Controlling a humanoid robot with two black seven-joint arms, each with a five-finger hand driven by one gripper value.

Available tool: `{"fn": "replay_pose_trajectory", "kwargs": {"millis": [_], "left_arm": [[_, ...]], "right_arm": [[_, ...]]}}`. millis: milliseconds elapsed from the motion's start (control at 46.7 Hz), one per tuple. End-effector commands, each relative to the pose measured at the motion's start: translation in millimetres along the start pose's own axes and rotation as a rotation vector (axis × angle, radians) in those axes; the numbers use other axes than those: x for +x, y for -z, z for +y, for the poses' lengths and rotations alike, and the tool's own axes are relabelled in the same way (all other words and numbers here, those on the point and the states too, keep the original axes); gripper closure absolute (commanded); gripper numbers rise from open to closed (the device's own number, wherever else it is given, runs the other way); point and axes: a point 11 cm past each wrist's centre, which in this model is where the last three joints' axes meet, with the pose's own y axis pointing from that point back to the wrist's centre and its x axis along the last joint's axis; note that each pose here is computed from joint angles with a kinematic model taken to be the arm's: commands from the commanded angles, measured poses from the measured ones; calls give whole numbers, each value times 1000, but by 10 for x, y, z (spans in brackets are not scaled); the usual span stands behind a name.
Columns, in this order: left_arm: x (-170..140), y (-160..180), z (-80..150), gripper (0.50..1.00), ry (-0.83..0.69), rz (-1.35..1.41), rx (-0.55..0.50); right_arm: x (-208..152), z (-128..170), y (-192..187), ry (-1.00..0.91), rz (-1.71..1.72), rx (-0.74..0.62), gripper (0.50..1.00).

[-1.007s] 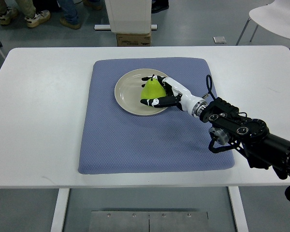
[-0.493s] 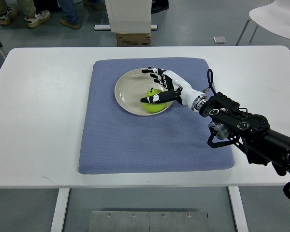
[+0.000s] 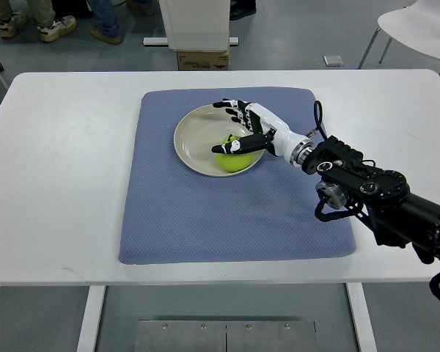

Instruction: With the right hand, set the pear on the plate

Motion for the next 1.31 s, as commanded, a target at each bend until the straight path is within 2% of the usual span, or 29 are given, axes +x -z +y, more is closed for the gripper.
{"fn": "replay_pose_trajectory", "kwargs": {"millis": [0,236,879,1286], "left_arm": [[0,0,0,500,0,-1,0],[0,0,0,500,0,-1,0],[0,0,0,500,0,-1,0],[1,0,0,500,-1,0,0]], "right_arm": [[-6,-3,10,4,-1,3,500],[-58,-4,19,44,-20,9,500],[676,326,-12,-103,-3,-4,500],[1072,480,-128,-299,-127,-14,500]]}}
